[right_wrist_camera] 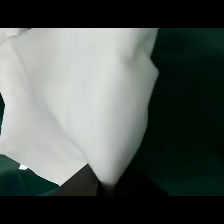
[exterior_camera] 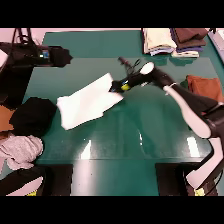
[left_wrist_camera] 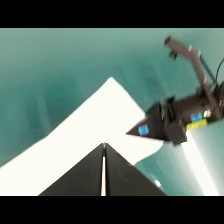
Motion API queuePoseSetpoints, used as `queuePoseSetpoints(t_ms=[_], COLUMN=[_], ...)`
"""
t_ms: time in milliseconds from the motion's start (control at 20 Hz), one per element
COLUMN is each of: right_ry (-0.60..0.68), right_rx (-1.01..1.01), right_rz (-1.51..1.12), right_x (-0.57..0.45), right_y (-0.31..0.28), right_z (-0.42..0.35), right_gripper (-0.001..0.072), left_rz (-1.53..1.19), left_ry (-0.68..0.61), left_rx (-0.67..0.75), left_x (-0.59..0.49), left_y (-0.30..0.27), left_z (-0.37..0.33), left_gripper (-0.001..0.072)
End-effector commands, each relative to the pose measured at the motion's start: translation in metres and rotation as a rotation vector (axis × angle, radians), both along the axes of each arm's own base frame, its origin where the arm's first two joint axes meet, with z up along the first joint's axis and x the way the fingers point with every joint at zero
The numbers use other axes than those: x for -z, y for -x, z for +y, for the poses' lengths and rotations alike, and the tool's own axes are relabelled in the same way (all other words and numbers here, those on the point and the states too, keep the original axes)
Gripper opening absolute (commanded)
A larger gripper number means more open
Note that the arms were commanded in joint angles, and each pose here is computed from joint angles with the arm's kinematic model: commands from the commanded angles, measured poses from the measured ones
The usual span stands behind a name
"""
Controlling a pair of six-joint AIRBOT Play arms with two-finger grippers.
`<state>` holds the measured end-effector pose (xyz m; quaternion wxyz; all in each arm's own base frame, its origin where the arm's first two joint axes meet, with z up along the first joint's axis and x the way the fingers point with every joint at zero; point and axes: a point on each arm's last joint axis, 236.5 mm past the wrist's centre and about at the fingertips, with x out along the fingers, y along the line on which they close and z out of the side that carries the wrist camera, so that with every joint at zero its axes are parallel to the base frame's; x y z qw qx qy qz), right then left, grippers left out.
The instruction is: Fold the shirts.
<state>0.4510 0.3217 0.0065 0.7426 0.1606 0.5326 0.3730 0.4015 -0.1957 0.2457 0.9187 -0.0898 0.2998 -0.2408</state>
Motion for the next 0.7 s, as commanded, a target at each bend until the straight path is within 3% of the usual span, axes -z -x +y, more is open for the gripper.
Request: queuePoseSetpoints(t_ms=[0, 200, 400, 650], right_ry=[0.144, 0.297, 0.297, 0.212], right_rx=[0.126, 0.375, 0.690, 0.983], right_rz=[-0.103, -0.120, -0.146, -0.289], right_x=[-0.045, -0.076, -0.089, -0.123], right_y=[-0.032, -0.042, -0.047, -0.058], right_z=[-0.108, -0.278, -0.419, -0.518], right_gripper=[0.0018, 0.0018, 0.0018, 0.0017], left_rz=[-0.036, -0.028, 0.000, 0.013], left_ry=[0.022, 0.040, 0.089, 0.093], left_rx=[0.070, 0.082, 0.087, 0.085], left_x=[-0.009, -0.010, -0.011, -0.010], left_y=[0.012, 0.016, 0.020, 0.021], left_z=[-0.033, -0.040, -0.046, -0.046], left_gripper=[0.0020, 0.0020, 0.0020, 0.0020])
